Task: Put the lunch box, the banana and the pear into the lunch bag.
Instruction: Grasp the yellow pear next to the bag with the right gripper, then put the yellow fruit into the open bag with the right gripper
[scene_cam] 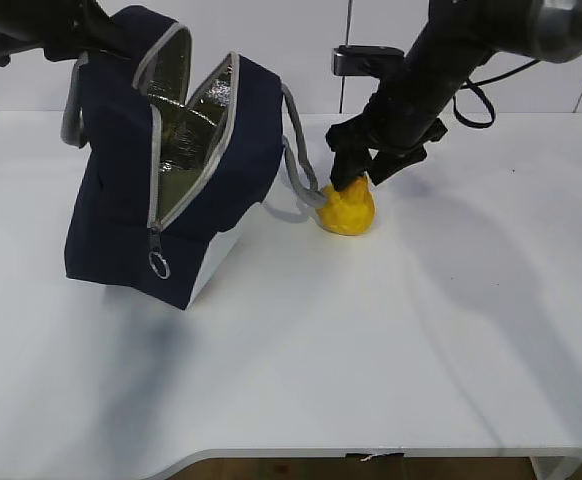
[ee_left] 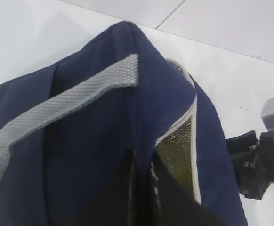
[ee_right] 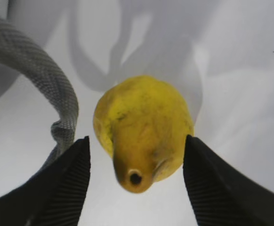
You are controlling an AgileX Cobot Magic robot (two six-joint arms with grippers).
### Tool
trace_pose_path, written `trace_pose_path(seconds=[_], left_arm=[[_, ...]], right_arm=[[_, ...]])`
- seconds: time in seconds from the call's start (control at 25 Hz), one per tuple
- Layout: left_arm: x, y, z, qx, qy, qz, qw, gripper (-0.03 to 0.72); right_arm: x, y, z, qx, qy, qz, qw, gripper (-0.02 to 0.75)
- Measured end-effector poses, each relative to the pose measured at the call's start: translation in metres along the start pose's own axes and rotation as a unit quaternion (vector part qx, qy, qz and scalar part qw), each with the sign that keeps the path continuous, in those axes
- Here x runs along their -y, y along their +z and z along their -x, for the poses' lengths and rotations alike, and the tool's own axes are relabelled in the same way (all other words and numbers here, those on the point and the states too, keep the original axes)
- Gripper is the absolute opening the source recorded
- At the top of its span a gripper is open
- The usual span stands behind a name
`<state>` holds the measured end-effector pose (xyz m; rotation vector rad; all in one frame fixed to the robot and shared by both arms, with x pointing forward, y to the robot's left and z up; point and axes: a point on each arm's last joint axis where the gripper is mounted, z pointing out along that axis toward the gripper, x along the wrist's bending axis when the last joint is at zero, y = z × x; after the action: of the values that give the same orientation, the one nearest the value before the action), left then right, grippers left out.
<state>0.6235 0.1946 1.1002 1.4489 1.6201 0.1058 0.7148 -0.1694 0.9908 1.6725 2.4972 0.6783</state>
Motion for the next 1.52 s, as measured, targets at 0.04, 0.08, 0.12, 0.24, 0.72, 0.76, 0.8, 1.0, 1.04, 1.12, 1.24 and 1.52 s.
trace_pose_path(seconds=[0.04, 0.08, 0.12, 0.24, 0.72, 0.76, 0.8, 1.0, 1.04, 1.12, 1.24, 1.52], left_arm=[[0.0, 0.0, 0.0, 0.0, 0.0, 0.0, 1.0, -0.006], [0.0, 0.0, 0.0, 0.0, 0.0, 0.0, 1.0, -0.006], [0.0, 0.0, 0.0, 0.0, 0.0, 0.0, 1.0, -0.006], [0.0, 0.0, 0.0, 0.0, 0.0, 0.0, 1.0, -0.006], [0.0, 0.0, 0.0, 0.0, 0.0, 0.0, 1.0, -0.006], [0.0, 0.0, 0.0, 0.0, 0.0, 0.0, 1.0, -0.006], [0.0, 0.0, 0.0, 0.0, 0.0, 0.0, 1.0, -0.006], [0.0, 0.0, 0.0, 0.0, 0.0, 0.0, 1.0, -0.006], [0.0, 0.0, 0.0, 0.0, 0.0, 0.0, 1.0, -0.006], [0.0, 0.0, 0.0, 0.0, 0.0, 0.0, 1.0, -0.006], [0.0, 0.0, 0.0, 0.0, 0.0, 0.0, 1.0, -0.006], [0.0, 0.0, 0.0, 0.001, -0.001, 0.0, 1.0, -0.006]], right_arm=[[0.001, 0.004, 0.001, 0.0, 0.001, -0.002, 1.0, 0.494], [0.001, 0.005, 0.001, 0.0, 0.0, -0.003, 1.0, 0.494], [0.001, 0.007, 0.002, 0.0, 0.001, -0.004, 1.0, 0.494], [0.001, 0.012, 0.003, 0.001, 0.002, -0.004, 1.0, 0.488], [0.0, 0.012, 0.004, 0.003, 0.001, 0.002, 1.0, 0.28], [0.0, 0.011, 0.003, 0.001, 0.001, 0.0, 1.0, 0.28], [0.001, 0.01, 0.003, -0.001, 0.0, -0.007, 1.0, 0.279], [-0.002, -0.003, 0.001, 0.005, -0.017, -0.035, 0.999, 0.277], [-0.004, -0.007, 0.002, 0.011, -0.022, -0.039, 0.999, 0.276], [-0.007, -0.015, 0.003, 0.027, -0.033, -0.038, 0.998, 0.276], [-0.01, -0.031, 0.004, 0.055, -0.047, -0.03, 0.997, 0.274], [-0.015, -0.105, -0.016, 0.058, -0.059, 0.038, 0.996, 0.273]])
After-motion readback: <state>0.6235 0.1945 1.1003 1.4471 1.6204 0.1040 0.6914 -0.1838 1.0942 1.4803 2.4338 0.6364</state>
